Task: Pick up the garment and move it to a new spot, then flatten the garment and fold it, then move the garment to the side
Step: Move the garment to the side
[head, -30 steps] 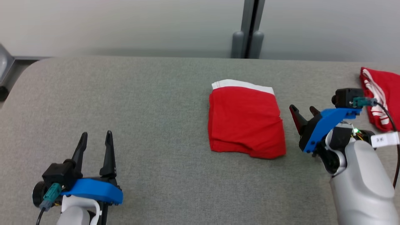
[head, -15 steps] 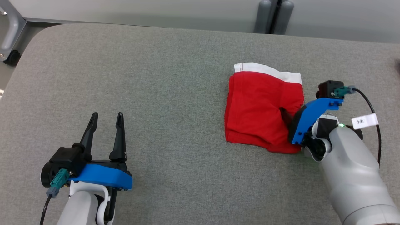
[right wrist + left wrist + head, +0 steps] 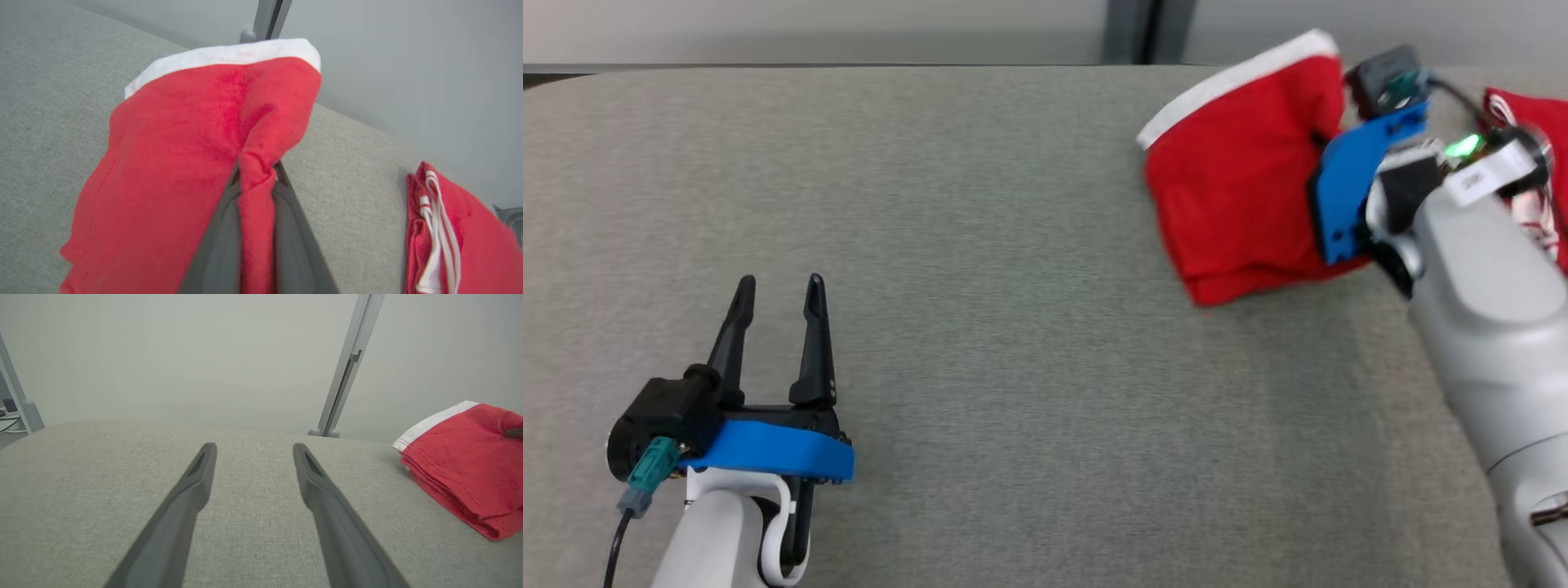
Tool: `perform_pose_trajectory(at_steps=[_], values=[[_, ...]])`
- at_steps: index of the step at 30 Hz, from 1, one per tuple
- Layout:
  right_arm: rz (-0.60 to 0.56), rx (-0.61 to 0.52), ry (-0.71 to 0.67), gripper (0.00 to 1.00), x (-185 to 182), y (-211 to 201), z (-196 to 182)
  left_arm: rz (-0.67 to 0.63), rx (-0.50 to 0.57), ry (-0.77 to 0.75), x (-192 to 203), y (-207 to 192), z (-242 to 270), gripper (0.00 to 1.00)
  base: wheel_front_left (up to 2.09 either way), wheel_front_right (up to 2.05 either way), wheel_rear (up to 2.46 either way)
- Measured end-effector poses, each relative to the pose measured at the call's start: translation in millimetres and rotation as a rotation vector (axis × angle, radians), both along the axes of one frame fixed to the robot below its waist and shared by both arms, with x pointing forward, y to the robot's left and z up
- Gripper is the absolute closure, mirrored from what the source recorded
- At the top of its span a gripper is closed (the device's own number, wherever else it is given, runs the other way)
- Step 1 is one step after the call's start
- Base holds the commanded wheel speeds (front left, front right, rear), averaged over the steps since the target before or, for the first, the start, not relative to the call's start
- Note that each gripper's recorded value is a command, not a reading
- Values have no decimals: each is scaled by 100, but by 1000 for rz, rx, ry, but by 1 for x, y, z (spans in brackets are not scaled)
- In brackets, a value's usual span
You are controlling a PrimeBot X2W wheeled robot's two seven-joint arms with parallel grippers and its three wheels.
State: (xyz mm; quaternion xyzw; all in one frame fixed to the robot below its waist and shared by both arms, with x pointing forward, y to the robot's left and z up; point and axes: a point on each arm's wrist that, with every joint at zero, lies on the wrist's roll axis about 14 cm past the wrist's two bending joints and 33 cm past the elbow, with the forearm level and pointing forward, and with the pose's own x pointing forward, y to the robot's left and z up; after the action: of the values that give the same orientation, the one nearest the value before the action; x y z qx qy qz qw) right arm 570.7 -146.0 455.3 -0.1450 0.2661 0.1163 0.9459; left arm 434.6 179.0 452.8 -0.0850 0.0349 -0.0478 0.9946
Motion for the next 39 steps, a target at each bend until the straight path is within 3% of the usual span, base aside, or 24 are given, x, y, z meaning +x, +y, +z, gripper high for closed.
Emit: perform_pose_trajectory(at_steps=[6, 9, 16, 24, 32, 33, 34, 35, 39], values=[[-58, -183, -89, 100, 17, -79, 34, -91, -16, -12, 21, -34, -6, 0, 0, 0, 0], [-63, -282, -55, 100, 12, -111, 25, -142, -25, -11, 29, -52, -12, 0, 0, 0, 0], [-131, -363, -27, 100, 5, -185, 17, -220, -38, -10, 50, -79, -25, 0, 0, 0, 0], [-162, -508, -36, 100, 0, -251, 17, -264, -1, -1, 68, -81, -43, 0, 0, 0, 0], [-217, -556, -20, 100, 5, -281, -5, -294, 33, -5, 84, -79, -51, 0, 0, 0, 0], [-222, -562, -22, 80, 6, -283, -7, -296, 39, -3, 85, -78, -53, 0, 0, 0, 0], [-225, -574, -25, 67, 8, -285, -9, -295, 41, -1, 86, -77, -54, 0, 0, 0, 0], [-234, -573, -28, 0, 9, -286, -11, -296, 43, -1, 87, -77, -55, 0, 0, 0, 0], [-275, -583, -21, 0, 5, -289, -20, -293, 51, 0, 86, -74, -54, 0, 0, 0, 0]])
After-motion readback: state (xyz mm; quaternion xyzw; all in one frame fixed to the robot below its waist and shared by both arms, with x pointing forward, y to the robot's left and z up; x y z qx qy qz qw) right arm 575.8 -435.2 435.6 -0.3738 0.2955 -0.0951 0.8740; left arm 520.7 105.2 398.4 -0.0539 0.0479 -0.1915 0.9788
